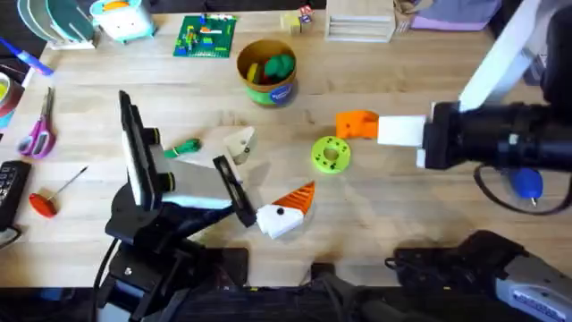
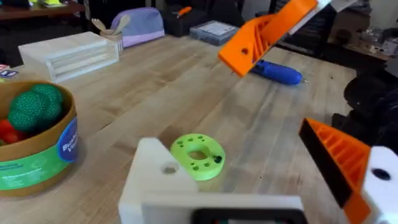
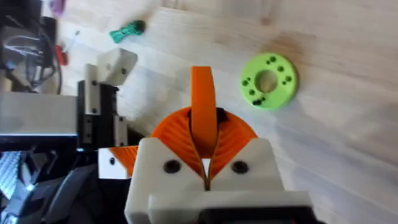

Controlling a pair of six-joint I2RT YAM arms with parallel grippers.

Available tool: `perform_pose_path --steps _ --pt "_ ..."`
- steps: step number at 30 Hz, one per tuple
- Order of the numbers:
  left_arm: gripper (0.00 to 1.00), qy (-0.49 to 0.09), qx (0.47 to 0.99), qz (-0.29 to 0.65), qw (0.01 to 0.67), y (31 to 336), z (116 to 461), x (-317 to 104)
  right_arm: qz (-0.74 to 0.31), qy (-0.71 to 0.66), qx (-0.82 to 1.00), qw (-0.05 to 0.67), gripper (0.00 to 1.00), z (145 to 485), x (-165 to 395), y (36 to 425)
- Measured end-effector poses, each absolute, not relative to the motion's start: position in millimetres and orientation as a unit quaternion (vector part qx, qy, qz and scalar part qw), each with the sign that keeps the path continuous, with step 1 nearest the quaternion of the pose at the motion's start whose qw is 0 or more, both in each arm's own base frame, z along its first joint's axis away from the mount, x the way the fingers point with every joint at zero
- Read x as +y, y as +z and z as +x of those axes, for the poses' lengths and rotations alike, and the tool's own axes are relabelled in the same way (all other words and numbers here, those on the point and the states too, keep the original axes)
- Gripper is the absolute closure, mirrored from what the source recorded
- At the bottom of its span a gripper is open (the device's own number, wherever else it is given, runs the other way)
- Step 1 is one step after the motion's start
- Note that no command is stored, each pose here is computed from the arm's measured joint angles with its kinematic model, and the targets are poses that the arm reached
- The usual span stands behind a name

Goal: Pick up the gripper from the table and insert it into the empty holder that is missing its gripper. Then pick up a screw, insert it into the mounting hole, and use the screwdriver to tighten it. Finally, clean up the table by picking up the vegetable and placing it into the bucket.

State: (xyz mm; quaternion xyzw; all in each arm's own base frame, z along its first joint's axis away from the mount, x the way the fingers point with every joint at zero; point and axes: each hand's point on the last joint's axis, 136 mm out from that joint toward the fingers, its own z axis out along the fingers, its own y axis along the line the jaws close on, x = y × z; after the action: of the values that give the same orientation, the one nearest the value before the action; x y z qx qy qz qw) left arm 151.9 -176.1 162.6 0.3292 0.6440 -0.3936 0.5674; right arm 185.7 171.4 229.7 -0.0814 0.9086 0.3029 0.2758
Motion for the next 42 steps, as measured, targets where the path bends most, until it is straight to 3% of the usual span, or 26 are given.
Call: perform_pose_path --steps 8,26,42 --pt "0.008 -0.394 0.644 0.329 0.567 163 152 -176 -0.114 0.412 0.873 0.235 0.993 208 207 225" --pt "0.008 -0.394 0.644 0.329 0.567 163 152 -176 -0.126 0.616 0.775 -0.064 0.993 203 265 176" --pt "0.008 -0.394 0.644 0.329 0.567 163 152 -176 -0.163 0.656 0.735 -0.058 0.993 214 280 185"
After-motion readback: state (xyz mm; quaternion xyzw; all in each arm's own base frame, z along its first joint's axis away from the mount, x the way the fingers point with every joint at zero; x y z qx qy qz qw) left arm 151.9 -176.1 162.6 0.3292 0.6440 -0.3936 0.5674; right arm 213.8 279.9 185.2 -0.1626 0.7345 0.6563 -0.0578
